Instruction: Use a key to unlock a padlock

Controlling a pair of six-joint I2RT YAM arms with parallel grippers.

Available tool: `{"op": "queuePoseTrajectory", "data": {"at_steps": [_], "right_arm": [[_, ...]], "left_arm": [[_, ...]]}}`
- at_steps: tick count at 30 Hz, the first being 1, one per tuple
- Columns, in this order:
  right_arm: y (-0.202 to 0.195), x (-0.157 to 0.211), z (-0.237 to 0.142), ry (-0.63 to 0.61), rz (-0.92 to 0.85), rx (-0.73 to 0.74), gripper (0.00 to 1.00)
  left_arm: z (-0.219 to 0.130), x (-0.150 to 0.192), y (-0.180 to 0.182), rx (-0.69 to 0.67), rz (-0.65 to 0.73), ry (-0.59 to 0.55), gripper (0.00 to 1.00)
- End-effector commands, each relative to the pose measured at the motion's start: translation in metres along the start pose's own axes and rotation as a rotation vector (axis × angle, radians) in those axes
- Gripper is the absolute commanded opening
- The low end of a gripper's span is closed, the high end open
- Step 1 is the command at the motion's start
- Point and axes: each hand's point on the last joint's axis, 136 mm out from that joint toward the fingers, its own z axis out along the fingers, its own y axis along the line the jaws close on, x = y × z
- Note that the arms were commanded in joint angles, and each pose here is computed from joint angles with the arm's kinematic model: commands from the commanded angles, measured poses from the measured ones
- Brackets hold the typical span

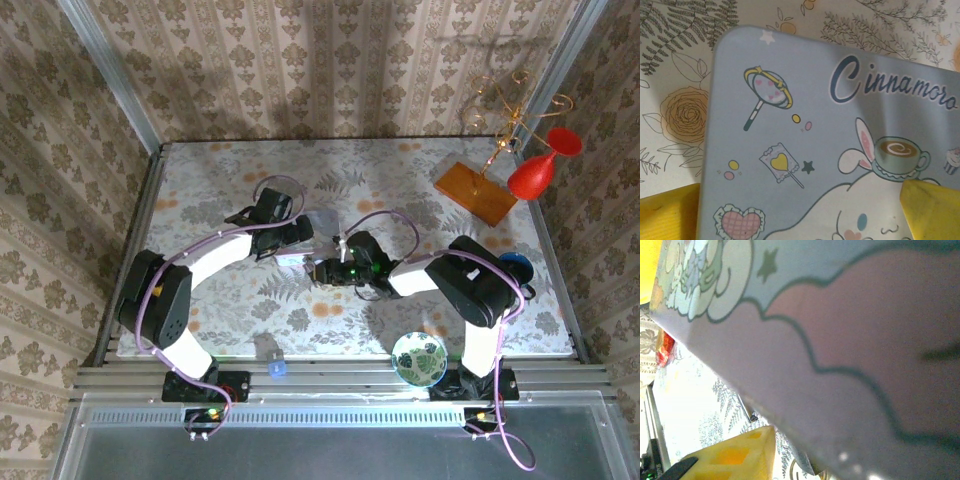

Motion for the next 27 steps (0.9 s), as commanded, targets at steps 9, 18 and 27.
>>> {"op": "queuePoseTrajectory", "data": {"at_steps": [9, 18, 27], "right_arm": [[-0.01, 0.03, 0.007, 0.06, 0.05, 0.017, 0.25], [-0.004, 0.027, 0.009, 0.043, 0.134, 0.006, 0.01], [0.0, 0.021, 0.006, -0.032, 0.344, 0.014, 0.0]], "left_arm": [[0.003, 0.002, -0.006, 0.032, -0.037, 0.016, 0.97], [0.004, 0.005, -0.007, 0.038, -0.049, 0.021, 0.97], [0.004, 0.009, -0.006, 0.035, -0.068, 0.018, 0.97]]}}
